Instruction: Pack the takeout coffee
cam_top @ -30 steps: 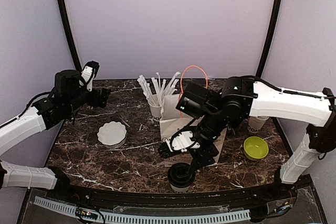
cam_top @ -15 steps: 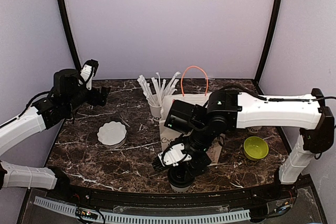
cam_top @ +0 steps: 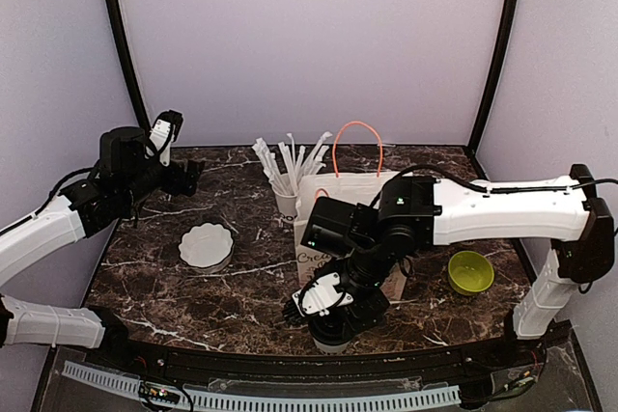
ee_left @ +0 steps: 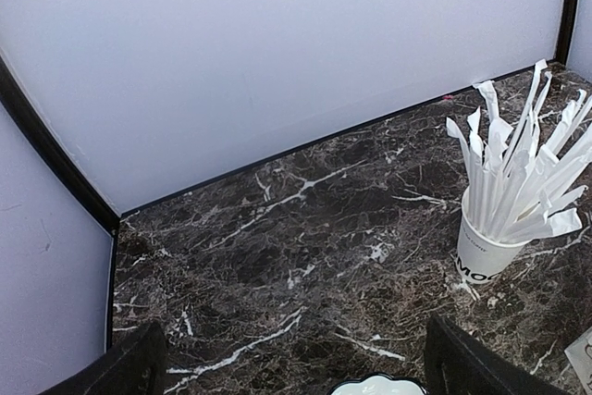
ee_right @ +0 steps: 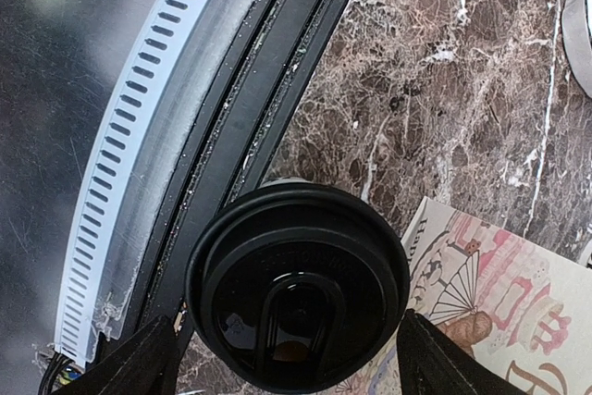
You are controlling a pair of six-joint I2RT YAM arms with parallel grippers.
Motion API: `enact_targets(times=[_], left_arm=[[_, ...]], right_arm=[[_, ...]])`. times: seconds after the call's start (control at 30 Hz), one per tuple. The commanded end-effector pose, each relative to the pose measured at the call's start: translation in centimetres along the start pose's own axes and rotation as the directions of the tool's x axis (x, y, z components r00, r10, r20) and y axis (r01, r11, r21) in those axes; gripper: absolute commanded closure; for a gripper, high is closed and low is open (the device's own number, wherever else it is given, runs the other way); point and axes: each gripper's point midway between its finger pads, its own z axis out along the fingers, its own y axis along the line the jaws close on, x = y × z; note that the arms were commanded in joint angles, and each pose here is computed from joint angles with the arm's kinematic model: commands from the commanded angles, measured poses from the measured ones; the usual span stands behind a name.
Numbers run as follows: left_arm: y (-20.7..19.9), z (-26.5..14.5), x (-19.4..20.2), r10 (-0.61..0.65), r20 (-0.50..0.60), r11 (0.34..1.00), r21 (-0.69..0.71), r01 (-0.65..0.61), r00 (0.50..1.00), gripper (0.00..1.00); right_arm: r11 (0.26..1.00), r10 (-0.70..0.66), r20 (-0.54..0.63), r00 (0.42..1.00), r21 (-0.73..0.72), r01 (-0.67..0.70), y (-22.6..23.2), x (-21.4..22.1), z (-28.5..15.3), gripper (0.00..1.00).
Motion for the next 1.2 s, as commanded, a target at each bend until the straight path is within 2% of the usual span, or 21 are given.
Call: enact_targets(times=[0.0, 0.3, 0.63, 1.17], left_arm=[[0.1, -0.1, -0.6, 0.003, 0.022, 1.0, 0.002, -0.003, 1.0, 0.01], [-0.2, 0.0, -0.6, 0.001, 0.018, 1.0, 0.02, -0.001, 1.0, 0.01], [-0.5, 0.0, -0.5, 0.002, 0.016, 0.999, 0.035, -0.002, 1.0, 0.01], [-0.8, 0.3, -0.3, 0.005, 0.004, 0.999, 0.049, -0.005, 1.0, 0.01]], right_arm=[[1.0, 0.006, -0.018, 1.0, 0.009, -0.006, -0.2, -0.1, 0.9, 0.19], [1.0, 0.018, -0.037, 0.999, 0.006, -0.018, -0.4, 0.1, 1.6, 0.2], [1.0, 0.024, -0.048, 0.999, -0.016, -0.025, 0.0, 0.2, 2.0, 0.27], [1.0, 0.0, -0.091, 0.996, -0.014, -0.001, 0.6, 0.5, 2.8, 0.24]])
